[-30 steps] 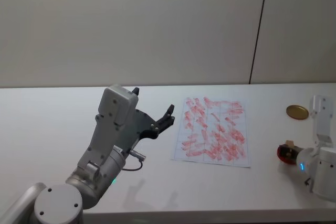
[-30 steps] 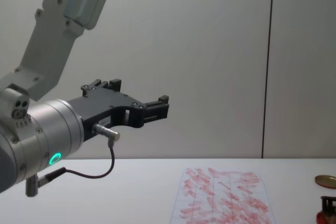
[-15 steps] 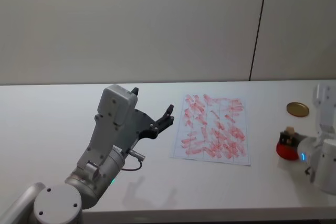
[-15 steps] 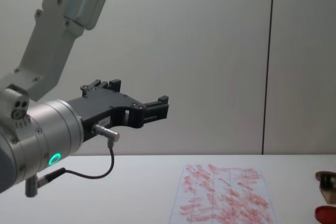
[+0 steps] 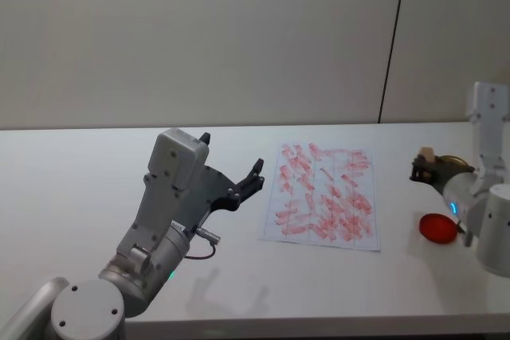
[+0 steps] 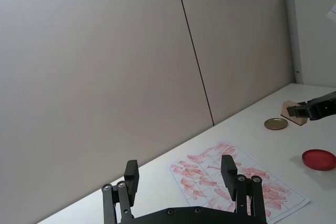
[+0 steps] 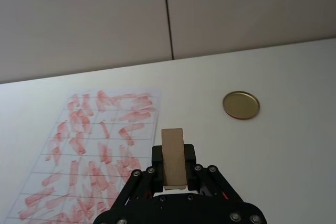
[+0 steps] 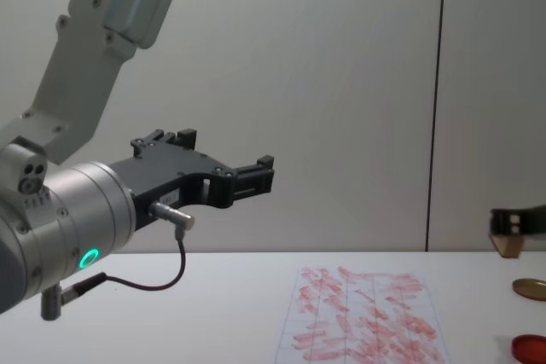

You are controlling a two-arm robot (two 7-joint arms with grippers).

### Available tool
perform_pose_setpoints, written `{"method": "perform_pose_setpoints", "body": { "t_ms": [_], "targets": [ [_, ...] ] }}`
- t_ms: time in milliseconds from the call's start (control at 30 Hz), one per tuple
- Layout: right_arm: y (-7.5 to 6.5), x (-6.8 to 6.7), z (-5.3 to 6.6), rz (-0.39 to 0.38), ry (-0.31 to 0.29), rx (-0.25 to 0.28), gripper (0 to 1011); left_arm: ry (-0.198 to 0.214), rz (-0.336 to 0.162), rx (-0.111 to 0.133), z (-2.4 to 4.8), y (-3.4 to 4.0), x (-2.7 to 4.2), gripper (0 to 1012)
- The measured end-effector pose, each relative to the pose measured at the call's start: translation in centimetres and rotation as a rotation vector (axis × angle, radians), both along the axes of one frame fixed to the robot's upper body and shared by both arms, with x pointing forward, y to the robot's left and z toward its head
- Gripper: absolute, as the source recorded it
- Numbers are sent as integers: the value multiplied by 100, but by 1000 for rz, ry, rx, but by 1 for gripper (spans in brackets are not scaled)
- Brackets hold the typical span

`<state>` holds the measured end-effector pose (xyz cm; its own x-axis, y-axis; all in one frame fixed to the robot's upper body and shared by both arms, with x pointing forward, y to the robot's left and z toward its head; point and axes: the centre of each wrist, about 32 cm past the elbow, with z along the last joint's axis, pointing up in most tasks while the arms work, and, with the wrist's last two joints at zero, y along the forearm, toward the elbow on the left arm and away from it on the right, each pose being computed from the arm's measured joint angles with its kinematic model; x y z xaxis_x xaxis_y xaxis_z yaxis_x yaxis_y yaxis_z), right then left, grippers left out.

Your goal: Use the one hand to pick up the stamp and affix it onto the A4 paper.

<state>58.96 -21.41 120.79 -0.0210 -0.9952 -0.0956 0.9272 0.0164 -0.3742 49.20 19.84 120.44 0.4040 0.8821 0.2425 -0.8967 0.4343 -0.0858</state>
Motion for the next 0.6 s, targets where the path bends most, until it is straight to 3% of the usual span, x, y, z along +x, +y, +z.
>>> {"method": "perform_pose_setpoints", "body": {
  "t_ms": [333, 600],
  "targets": [
    [269, -66, 67, 125, 1, -20, 218, 0, 0, 0, 0, 0, 0, 993],
    [521, -56, -31, 219, 48, -32, 218, 0, 0, 0, 0, 0, 0, 993]
  ]
}}
